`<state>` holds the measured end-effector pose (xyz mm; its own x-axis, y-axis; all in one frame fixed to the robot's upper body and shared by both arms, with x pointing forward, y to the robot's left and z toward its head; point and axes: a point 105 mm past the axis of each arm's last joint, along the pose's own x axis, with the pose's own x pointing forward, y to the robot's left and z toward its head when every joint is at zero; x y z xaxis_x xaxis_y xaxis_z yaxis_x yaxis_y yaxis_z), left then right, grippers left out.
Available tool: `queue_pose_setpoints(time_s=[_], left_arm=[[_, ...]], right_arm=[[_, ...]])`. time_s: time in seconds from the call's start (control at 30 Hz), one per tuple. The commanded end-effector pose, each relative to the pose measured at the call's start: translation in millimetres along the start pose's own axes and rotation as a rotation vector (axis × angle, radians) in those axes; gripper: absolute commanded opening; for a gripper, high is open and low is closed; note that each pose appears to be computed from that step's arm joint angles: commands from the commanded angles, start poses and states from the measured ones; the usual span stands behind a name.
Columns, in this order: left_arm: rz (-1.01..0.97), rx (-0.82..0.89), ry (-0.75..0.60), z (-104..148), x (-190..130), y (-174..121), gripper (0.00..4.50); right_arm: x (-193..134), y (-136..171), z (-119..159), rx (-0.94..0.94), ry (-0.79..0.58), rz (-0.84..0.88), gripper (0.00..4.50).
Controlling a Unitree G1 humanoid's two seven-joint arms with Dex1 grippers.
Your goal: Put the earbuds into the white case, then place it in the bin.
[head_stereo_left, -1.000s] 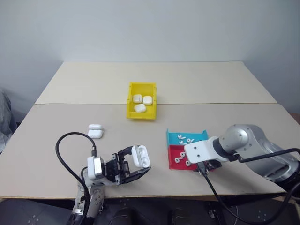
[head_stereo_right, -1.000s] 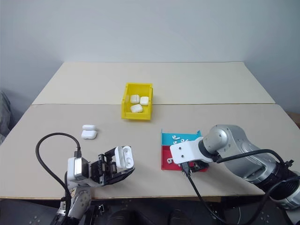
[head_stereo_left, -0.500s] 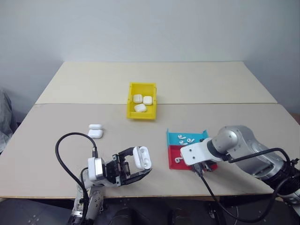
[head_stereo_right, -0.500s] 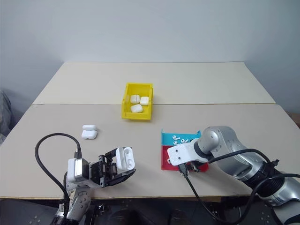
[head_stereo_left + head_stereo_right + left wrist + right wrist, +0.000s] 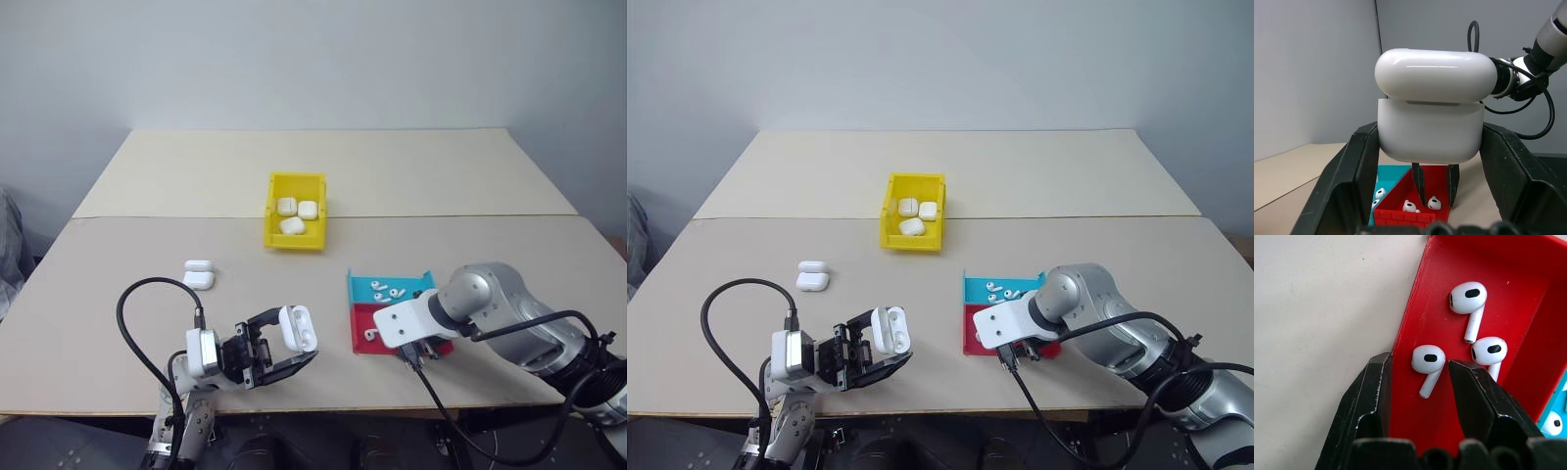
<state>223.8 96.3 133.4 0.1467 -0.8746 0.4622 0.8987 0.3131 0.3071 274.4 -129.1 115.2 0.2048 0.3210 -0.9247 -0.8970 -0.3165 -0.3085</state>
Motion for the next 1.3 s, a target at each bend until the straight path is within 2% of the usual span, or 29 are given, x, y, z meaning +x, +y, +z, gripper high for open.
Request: queue_pose_setpoints(time_s=[0.03, 0.33, 0.8, 1.3], left_arm=[[-0.006, 0.03, -0.013, 7.2, 2.4, -1.3, 2.99], [0.002, 0.029, 0.002, 5.8, 2.6, -0.8, 2.99], [0.015, 0.038, 0.027, 3.6, 1.5, -0.7, 2.99], [0.026, 0.046, 0.039, 1.7, 1.8, 0.0, 2.99]], right_arm=[[-7.8, -2.6, 4.0, -0.027, -0.008, -0.021, 2.17], [-17.4, -10.1, 10.3, -0.034, -0.029, -0.051, 2.17], [-8.3, -9.8, -2.7, -0.051, 0.017, -0.04, 2.17], [-6.4, -7.0, 2.2, -0.079, -0.009, -0.024, 2.17]])
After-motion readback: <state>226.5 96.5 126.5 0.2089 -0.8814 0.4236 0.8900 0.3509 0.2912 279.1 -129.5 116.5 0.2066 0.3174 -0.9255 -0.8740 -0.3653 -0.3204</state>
